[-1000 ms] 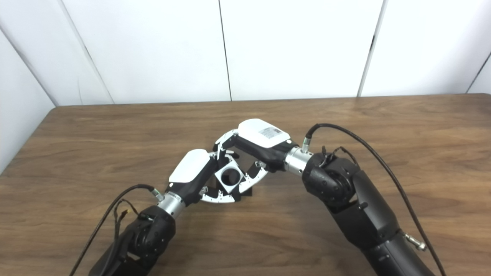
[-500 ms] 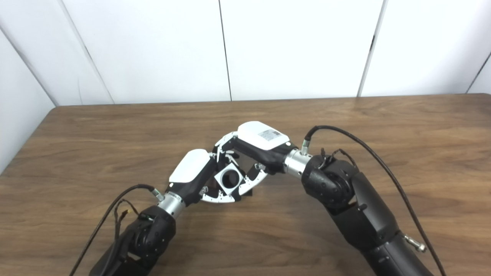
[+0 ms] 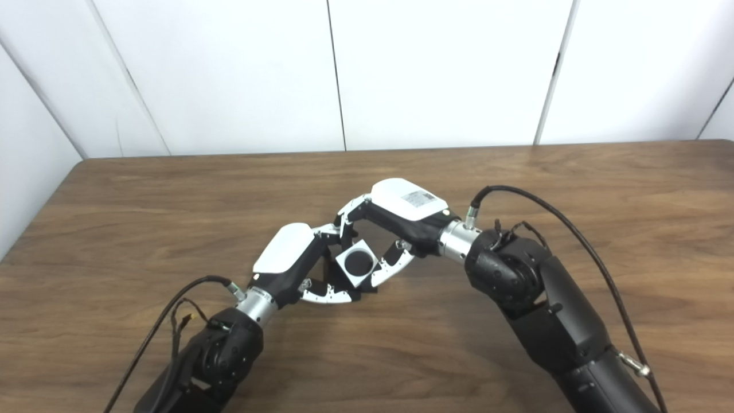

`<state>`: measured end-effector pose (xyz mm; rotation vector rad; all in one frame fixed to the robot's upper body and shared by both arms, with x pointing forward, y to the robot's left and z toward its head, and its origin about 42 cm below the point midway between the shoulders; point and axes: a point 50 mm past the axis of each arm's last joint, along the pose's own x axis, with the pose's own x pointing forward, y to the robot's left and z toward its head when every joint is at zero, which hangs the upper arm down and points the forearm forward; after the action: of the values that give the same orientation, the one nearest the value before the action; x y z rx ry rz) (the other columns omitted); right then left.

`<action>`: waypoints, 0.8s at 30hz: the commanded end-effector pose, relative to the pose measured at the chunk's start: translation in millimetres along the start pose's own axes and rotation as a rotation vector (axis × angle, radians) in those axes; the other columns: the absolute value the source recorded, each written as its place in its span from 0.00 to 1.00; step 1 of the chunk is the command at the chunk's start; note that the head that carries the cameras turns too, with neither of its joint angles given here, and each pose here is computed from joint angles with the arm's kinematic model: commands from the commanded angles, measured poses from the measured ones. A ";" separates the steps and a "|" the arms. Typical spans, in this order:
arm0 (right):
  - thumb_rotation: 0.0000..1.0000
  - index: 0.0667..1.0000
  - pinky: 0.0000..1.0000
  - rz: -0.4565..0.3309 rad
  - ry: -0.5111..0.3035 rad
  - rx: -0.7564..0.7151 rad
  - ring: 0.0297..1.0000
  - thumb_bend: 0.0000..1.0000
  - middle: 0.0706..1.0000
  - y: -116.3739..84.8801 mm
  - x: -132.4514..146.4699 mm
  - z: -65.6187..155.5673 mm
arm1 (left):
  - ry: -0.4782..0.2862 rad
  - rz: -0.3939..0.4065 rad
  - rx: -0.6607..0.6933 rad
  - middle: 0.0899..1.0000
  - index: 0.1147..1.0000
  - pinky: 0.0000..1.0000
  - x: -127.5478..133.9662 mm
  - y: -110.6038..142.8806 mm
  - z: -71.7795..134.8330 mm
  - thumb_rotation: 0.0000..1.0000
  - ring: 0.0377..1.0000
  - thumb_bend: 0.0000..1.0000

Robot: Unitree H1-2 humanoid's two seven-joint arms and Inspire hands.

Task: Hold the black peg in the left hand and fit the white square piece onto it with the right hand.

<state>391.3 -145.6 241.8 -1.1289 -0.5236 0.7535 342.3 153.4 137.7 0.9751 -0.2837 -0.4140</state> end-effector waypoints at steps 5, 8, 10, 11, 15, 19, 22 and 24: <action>0.14 0.44 0.72 -0.061 -0.002 -0.032 0.81 0.52 0.75 -16.9 -0.4 -4.3 | 0.063 -0.167 -0.007 0.78 0.42 0.61 -12.6 -29.3 -8.2 0.09 0.74 0.51; 0.14 0.44 0.72 -0.055 0.002 -0.020 0.81 0.52 0.74 -11.0 0.0 -6.1 | 0.063 -0.165 -0.007 0.78 0.42 0.61 -12.3 -29.1 -7.0 0.09 0.74 0.51; 0.14 0.44 0.71 -0.051 0.007 -0.013 0.81 0.52 0.74 -6.8 0.4 -7.1 | 0.064 -0.162 -0.008 0.78 0.42 0.60 -12.1 -29.3 -6.2 0.09 0.74 0.51; 0.14 0.44 0.71 -0.046 0.012 -0.012 0.81 0.52 0.74 -4.1 0.6 -7.7 | 0.063 -0.159 -0.008 0.78 0.42 0.60 -12.1 -29.5 -5.9 0.09 0.73 0.51; 0.14 0.44 0.72 -0.034 0.028 -0.012 0.81 0.52 0.74 7.8 0.8 -10.1 | 0.061 -0.155 -0.015 0.78 0.42 0.60 -11.9 -30.2 -5.0 0.09 0.73 0.51; 0.14 0.44 0.71 -0.027 0.049 -0.001 0.81 0.52 0.75 22.7 0.3 -14.3 | 0.060 -0.152 -0.018 0.78 0.42 0.60 -11.9 -30.9 -4.3 0.09 0.73 0.51; 0.14 0.44 0.72 -0.024 0.067 0.013 0.82 0.52 0.75 31.3 -0.3 -17.5 | 0.067 -0.154 -0.021 0.78 0.42 0.61 -11.7 -31.0 -3.8 0.09 0.75 0.51; 0.14 0.44 0.72 -0.027 0.074 0.023 0.82 0.52 0.75 35.8 -0.5 -19.1 | 0.070 -0.155 -0.023 0.78 0.42 0.62 -11.4 -30.7 -3.4 0.09 0.75 0.51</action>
<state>392.6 -147.8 204.8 -1.0972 -0.4750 0.6935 341.8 151.7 137.5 0.9675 -0.2705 -0.4054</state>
